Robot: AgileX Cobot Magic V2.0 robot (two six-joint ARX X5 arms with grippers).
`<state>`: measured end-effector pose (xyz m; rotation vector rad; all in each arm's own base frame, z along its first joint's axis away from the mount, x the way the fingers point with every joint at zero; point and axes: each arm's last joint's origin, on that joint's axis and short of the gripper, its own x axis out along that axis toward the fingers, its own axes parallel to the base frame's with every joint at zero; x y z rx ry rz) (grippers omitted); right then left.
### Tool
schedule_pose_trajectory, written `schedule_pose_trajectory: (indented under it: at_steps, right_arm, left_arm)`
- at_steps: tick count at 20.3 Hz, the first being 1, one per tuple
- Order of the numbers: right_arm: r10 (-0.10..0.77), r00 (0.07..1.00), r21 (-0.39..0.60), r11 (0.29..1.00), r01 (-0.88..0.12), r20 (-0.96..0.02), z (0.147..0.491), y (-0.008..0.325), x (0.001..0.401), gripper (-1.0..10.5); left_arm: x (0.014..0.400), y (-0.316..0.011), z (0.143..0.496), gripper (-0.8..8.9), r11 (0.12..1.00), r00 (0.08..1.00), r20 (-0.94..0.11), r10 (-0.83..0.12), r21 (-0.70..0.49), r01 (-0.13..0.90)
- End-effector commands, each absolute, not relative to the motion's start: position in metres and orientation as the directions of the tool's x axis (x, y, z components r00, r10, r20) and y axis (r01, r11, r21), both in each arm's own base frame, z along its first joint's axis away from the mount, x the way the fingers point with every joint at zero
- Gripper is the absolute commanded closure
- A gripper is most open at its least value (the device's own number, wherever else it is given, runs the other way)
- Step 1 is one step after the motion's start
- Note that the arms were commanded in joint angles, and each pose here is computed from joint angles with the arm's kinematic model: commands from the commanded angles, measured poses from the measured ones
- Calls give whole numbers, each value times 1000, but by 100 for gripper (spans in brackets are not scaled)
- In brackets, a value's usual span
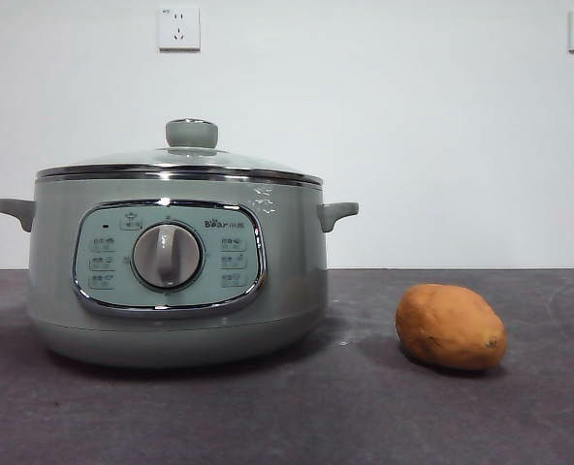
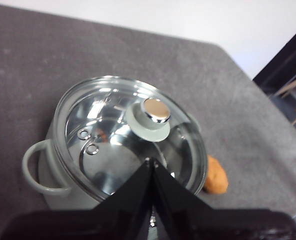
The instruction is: Pick up the potato,open the lid,put the potato in the pot,close the lid
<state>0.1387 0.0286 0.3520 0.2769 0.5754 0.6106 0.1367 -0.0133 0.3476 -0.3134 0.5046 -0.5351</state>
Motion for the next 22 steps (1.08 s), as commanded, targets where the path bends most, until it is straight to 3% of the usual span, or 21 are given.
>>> schedule_pose_trajectory:
  at_steps: [1,6,11,15,22]
  right_arm:
    - [608,637,362,794,-488,-473,348,29,145,832]
    - [598,603,388,802,-455,-528,340,30,153,443]
    - [585,590,385,811,-441,-556,335,32,162,416]
    - [455,599,272,886,-374,-659,323,53,178,416]
    - [281,510,80,922,-380,-813,275,116,215,416]
  left_arm:
    - [141,-13,350,800,823,735,-386,-557,-377,425]
    - [144,-14,352,430,817,733,-377,-566,-374,438]
    - [145,-15,353,415,805,729,-360,-582,-379,456]
    - [145,-23,357,415,780,713,-333,-618,-376,500]
    - [146,-38,364,415,747,703,-272,-656,-366,556]
